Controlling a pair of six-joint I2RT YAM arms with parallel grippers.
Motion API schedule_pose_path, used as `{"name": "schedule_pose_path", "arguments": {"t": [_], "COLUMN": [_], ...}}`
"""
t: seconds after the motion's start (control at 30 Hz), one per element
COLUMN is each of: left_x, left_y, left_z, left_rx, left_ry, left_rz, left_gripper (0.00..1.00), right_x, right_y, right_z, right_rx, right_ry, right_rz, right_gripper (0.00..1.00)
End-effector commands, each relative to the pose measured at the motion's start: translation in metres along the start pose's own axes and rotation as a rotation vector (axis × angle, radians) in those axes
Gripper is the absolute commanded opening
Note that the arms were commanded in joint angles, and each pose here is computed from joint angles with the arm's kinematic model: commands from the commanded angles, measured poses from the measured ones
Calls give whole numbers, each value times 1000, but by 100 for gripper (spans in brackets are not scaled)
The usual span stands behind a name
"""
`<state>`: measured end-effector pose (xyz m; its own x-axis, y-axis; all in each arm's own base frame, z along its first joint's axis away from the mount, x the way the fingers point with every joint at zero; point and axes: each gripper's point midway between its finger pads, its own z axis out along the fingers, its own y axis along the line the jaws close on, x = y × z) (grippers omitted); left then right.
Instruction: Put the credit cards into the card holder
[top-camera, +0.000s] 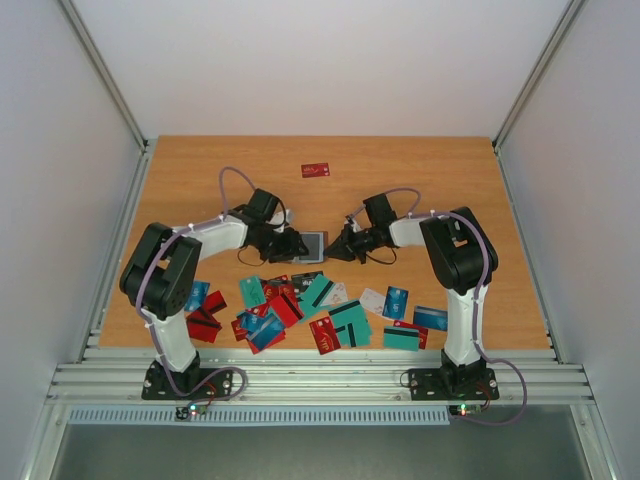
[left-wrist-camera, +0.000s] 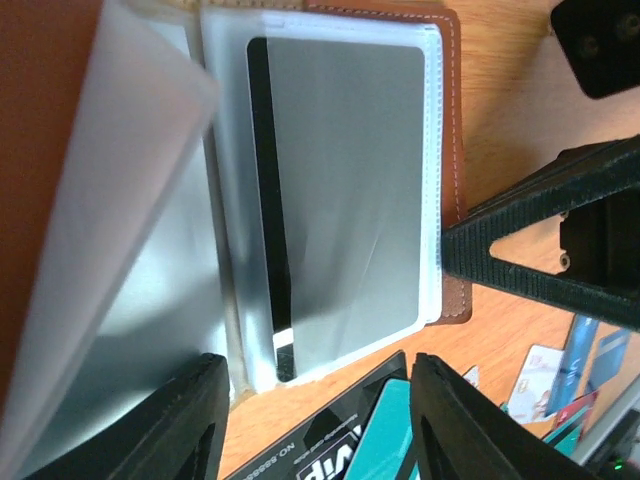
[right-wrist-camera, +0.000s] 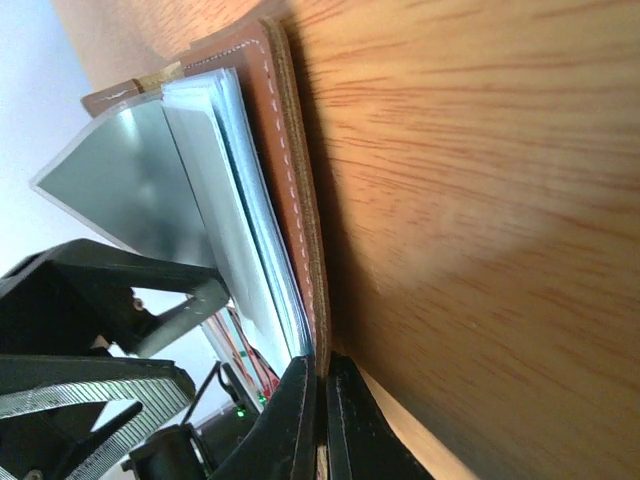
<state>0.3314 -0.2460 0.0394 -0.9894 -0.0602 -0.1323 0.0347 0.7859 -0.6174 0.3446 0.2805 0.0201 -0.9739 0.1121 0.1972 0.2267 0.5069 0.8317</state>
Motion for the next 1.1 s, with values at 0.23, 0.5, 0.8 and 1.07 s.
{"name": "schedule_pose_path", "arguments": {"t": [0.23,0.5,0.8,1.07], "left_x": [-13,-25,-30,-33], "left_y": [-2,-7,-2,-7], "left_z": [3,22,36,35], "left_rx": [-49,-18,-27,-16], "left_ry": [38,77,109,118], "left_rz": [96,120,129,138], "left_gripper": [34,14,4,3], "right_x": [13,2,-4,-8], "right_y": [-62,-57,-43,-20], "right_z": [-14,-31,-48,-77], "right_rx": [210,240,236,254], "right_ry": [18,-9,-14,-62], "right_rz": [184,141,93,1], "right_gripper": [1,1,23,35]}}
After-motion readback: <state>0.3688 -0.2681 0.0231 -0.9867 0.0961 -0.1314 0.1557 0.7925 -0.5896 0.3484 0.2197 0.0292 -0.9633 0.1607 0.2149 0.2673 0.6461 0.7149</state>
